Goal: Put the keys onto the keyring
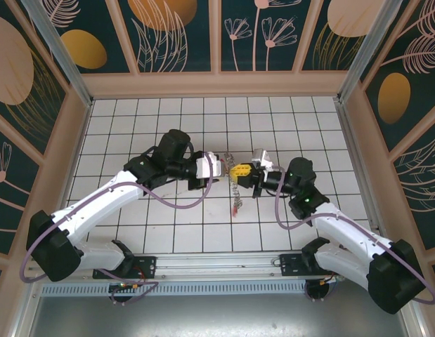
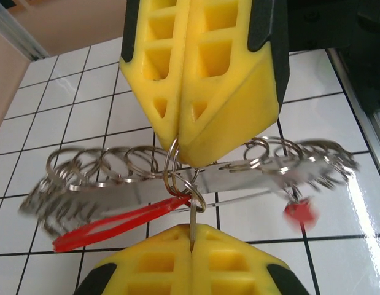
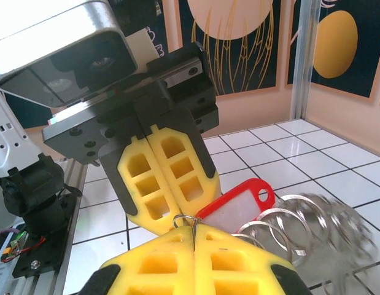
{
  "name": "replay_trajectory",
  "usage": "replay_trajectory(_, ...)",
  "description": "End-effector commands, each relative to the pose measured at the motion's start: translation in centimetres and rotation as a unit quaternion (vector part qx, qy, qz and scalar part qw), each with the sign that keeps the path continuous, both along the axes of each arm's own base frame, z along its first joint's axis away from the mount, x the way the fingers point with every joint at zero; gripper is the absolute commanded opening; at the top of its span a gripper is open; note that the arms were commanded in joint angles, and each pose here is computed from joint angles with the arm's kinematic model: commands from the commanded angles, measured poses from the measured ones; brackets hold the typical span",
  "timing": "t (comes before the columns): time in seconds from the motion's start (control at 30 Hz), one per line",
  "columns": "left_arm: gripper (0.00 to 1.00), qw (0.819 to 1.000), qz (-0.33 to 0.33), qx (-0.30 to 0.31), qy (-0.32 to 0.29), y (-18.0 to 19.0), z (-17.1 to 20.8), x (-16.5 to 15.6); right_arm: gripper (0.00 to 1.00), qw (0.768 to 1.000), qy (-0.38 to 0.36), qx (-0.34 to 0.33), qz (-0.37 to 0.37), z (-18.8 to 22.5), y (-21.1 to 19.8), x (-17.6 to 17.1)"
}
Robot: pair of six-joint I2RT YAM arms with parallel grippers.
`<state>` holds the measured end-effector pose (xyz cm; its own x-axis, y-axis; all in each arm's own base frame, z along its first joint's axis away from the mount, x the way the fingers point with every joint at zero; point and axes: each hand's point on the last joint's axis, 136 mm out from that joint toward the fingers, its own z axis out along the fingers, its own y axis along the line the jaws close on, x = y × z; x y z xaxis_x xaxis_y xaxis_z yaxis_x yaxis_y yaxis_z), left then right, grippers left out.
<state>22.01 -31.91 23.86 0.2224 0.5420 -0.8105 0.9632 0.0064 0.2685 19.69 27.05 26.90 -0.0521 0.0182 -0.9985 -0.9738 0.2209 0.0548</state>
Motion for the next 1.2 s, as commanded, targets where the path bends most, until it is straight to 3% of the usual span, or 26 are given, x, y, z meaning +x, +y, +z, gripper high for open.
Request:
replay_trajectory(0.0,0.27,1.0,-0.002,0.012,0.014,0.3,-0.8,-0.4,0.0,0.998,-0.048,0.044,0.015,3.1,0.2,-1.2)
replay_trajectory(0.07,0.39,1.0,-0.002,-0.009,0.005,0.3,0.3,-0.6,0.0,0.998,-0.049,0.039,0.015,2.9,0.4,-1.3)
replay_trajectory(0.17,0.48,0.999,0.004,-0.028,-0.02,0.8,1.6,-0.9,0.0,0.998,-0.054,0.032,0.014,2.8,0.4,-1.2)
replay_trajectory(0.43,0.51,0.998,-0.009,-0.062,-0.024,0.3,4.0,-1.4,0.0,0.998,-0.06,0.018,0.023,2.6,0.7,-1.2)
replay_trajectory(0.6,0.42,0.997,-0.033,-0.069,-0.008,-0.5,3.9,-1.7,0.0,0.997,-0.063,0.018,0.029,2.8,0.9,-1.4)
replay_trajectory(0.83,0.38,0.996,-0.045,-0.073,0.007,-1.3,3.7,-1.5,0.0,0.997,-0.066,0.011,0.032,2.8,0.9,-1.6)
replay_trajectory(0.97,0.22,0.997,-0.045,-0.07,0.01,-1.5,3.5,-1.3,0.0,0.997,-0.068,0.009,0.033,2.7,0.9,-1.7)
replay_trajectory(1.03,0.04,0.997,-0.04,-0.062,0.007,-1.4,3.2,-1.1,0.0,0.997,-0.071,0.008,0.031,2.7,0.9,-1.8)
replay_trajectory(1.07,0.0,0.998,-0.035,-0.057,0.002,-1.3,3.0,-0.8,0.0,0.997,-0.074,0.005,0.032,2.6,0.8,-1.8)
replay_trajectory(1.17,0.0,0.999,-0.029,-0.043,-0.01,-0.9,2.8,-0.6,0.0,0.995,-0.088,-0.031,0.034,1.8,0.7,-1.9)
